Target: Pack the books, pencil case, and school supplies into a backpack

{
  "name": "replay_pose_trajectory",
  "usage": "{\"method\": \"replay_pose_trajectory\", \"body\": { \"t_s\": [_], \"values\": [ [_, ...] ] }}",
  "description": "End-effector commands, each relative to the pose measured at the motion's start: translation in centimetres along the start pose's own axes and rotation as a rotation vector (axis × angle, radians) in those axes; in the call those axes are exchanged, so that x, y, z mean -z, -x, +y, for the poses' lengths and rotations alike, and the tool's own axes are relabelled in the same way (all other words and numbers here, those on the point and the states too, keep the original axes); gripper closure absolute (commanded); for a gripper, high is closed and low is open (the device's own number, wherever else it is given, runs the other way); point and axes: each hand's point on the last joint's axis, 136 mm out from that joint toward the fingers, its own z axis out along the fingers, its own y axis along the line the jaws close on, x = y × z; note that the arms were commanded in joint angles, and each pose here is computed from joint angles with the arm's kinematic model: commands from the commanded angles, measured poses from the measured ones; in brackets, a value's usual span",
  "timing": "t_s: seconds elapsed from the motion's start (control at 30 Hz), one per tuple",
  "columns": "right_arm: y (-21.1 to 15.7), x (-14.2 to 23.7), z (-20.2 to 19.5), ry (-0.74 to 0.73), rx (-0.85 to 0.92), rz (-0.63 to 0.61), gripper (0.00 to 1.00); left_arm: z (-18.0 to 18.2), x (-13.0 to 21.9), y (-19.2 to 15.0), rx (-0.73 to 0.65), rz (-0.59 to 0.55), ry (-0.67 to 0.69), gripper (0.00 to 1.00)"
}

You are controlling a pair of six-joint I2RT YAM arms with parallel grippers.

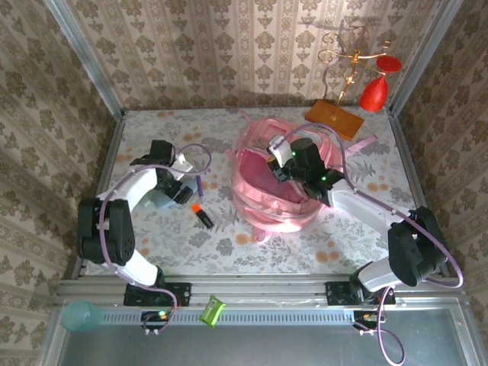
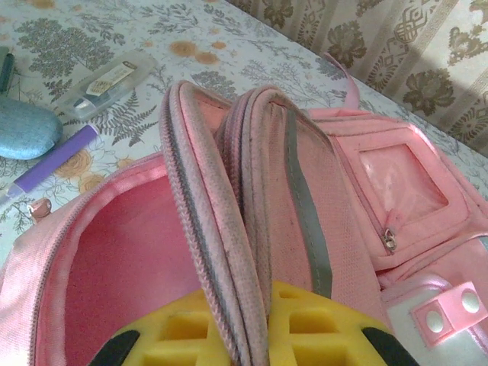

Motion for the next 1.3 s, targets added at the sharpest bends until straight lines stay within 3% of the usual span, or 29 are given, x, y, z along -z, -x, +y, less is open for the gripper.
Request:
{"method": "replay_pose_trajectory", "body": {
  "t_s": [0.0,0.33,0.53,0.73,0.9,1.03,1.1,1.17,1.27],
  "values": [
    [2.0,0.6,-0.5,-0.008,-0.019,-0.075,1.00,-0.2,-0.4,0.8,-0.146,-0.023,-0.080,0.03],
    [2.7,1.1,-0.1,0.020,-0.045,-0.084,1.00,-1.2,-4.1,0.6,-0.170,0.065,-0.231,0.16],
    [3.0,1.1,0.0,0.025,-0.052,-0.090,1.00,-1.5,-4.5,0.8,-0.152,0.080,-0.246,0.25],
    [3.0,0.9,0.1,0.033,-0.074,-0.085,1.00,-0.8,-2.0,2.8,-0.103,0.030,-0.212,0.59],
    [4.1,1.4,0.5,0.060,-0.119,-0.095,1.00,-0.2,5.1,6.0,-0.005,-0.132,-0.106,0.71],
    [4.7,1.7,0.8,0.087,-0.160,-0.076,1.00,-1.5,14.0,10.2,0.164,-0.493,-0.064,0.68],
    [5.1,1.9,1.0,0.106,-0.187,-0.068,1.00,-2.7,18.0,12.6,0.325,-0.720,-0.125,0.72],
    [5.8,2.1,1.0,0.112,-0.209,-0.067,1.00,-4.3,20.6,15.1,0.463,-0.878,-0.213,0.69],
    [7.2,2.3,0.5,0.105,-0.261,-0.068,1.00,-6.8,21.4,17.8,0.658,-0.946,-0.322,0.74]
  ]
}}
